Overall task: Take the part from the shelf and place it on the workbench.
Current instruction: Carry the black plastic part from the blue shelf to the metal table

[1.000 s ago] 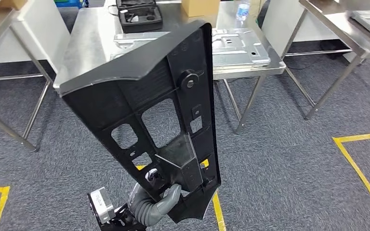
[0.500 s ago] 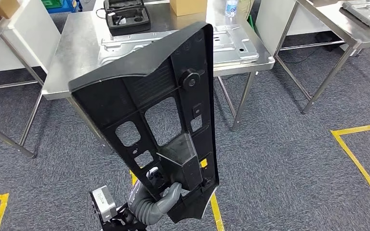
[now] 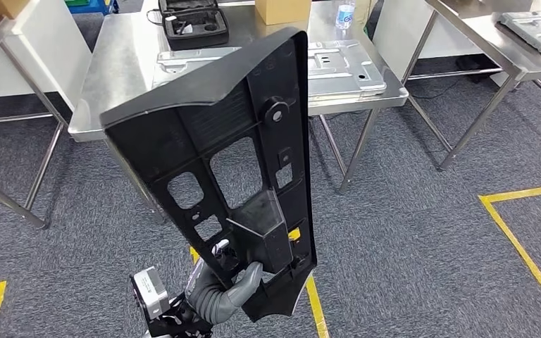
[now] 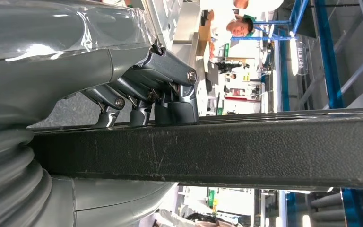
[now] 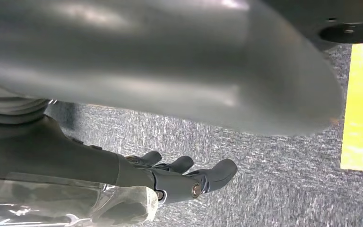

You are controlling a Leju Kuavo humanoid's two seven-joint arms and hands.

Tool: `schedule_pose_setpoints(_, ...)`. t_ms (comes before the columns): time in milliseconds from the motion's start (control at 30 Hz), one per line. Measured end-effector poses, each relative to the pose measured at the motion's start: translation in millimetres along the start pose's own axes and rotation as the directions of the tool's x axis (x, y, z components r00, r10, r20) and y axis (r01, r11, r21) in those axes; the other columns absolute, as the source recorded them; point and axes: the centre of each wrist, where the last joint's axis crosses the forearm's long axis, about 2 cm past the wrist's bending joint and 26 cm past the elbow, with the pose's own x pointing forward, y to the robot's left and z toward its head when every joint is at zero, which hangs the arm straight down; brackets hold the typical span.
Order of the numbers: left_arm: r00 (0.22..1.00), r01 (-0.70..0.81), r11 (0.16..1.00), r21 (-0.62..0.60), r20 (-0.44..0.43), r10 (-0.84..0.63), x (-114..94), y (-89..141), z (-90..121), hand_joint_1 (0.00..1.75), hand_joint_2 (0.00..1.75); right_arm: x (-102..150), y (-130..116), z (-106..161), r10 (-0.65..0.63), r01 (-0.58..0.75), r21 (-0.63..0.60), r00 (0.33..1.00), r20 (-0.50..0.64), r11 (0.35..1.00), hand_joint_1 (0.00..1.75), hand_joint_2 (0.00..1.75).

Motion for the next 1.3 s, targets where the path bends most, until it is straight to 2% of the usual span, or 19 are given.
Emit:
schedule_pose_setpoints(967,1.000,0.026,1.000,0.009,-0.002,-0.026,1.5,3.6,-1.8,1.75,1.75,0.1,-0.2,0.1,0.010,-0.010,-0.017,1.000,0.010,1.000,0.00,0.00)
schedule_pose_setpoints(1300,0.998,0.069,0.997,-0.035,-0.002,-0.069,5.7,8.2,-9.0,1.75,1.75,-1.3,-3.8,-0.7,0.041,-0.041,-0.012,0.999,0.014,0.999,0.00,0.00)
